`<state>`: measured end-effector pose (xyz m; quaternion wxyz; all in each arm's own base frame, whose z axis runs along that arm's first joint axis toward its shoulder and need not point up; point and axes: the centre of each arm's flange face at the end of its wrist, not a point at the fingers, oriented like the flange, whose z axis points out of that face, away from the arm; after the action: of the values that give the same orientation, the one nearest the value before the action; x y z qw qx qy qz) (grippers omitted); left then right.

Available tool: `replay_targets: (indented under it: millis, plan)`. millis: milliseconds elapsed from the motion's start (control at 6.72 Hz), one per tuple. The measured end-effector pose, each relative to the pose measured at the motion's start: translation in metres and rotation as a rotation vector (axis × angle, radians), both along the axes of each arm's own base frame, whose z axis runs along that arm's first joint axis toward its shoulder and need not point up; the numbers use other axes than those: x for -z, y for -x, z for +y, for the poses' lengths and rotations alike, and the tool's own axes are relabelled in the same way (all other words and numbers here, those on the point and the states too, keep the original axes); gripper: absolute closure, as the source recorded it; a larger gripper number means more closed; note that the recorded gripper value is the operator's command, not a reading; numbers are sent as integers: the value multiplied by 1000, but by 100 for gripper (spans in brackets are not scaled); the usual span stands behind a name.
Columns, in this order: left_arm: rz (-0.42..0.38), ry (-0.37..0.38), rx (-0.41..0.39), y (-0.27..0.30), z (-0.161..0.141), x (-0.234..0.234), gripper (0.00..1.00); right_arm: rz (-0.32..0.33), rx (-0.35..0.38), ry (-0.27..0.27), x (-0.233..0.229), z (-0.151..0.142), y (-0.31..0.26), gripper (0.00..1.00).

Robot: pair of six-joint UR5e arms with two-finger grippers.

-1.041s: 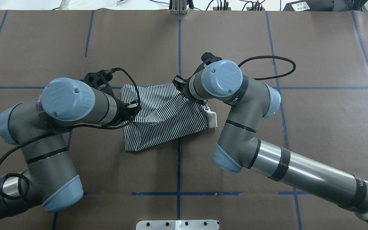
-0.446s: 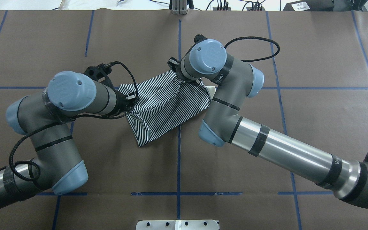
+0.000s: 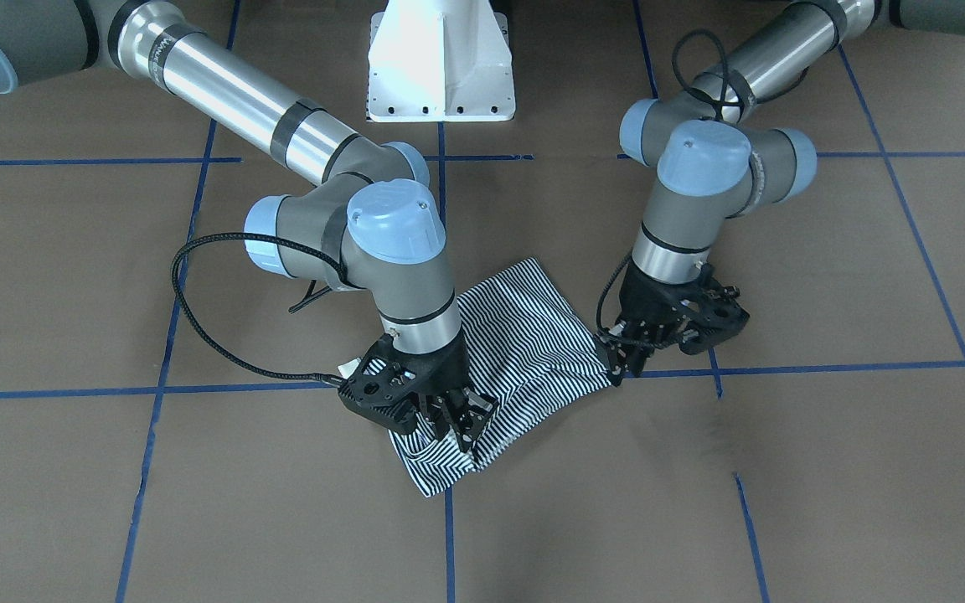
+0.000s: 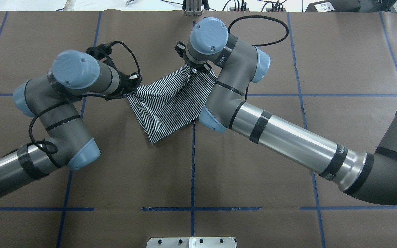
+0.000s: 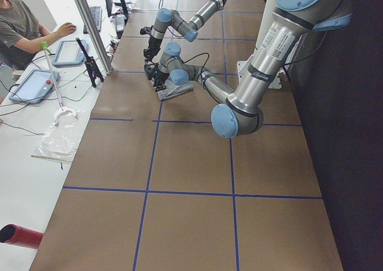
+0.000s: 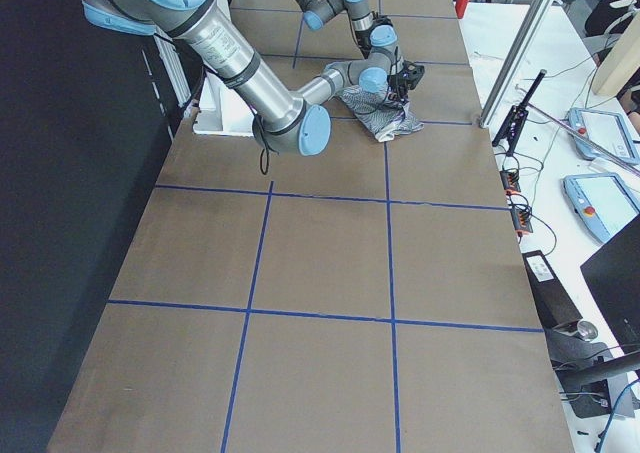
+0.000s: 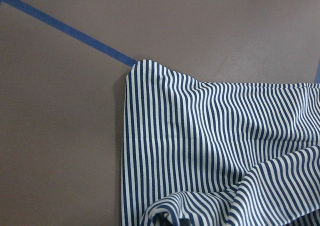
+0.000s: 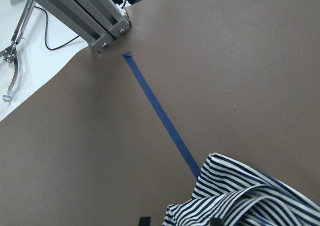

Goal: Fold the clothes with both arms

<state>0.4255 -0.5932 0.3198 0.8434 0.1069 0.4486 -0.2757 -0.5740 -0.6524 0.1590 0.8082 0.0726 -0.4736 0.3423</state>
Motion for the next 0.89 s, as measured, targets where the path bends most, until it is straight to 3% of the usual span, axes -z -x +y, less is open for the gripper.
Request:
replay_targets:
  millis: [149, 446, 595, 892]
  plan:
    - [-7, -23, -26, 17, -17, -8, 0, 9, -7, -7, 2, -11, -7, 0]
    - [22, -20, -77, 28, -20, -6, 0, 32, 17, -26, -5, -14, -11, 0]
    - [26, -30, -93, 36, -19, -5, 0, 57, 63, -59, -12, -15, -17, 0]
    - [-34, -148, -182, 103, -12, -32, 0, 157, 259, -145, -63, -25, -104, 0]
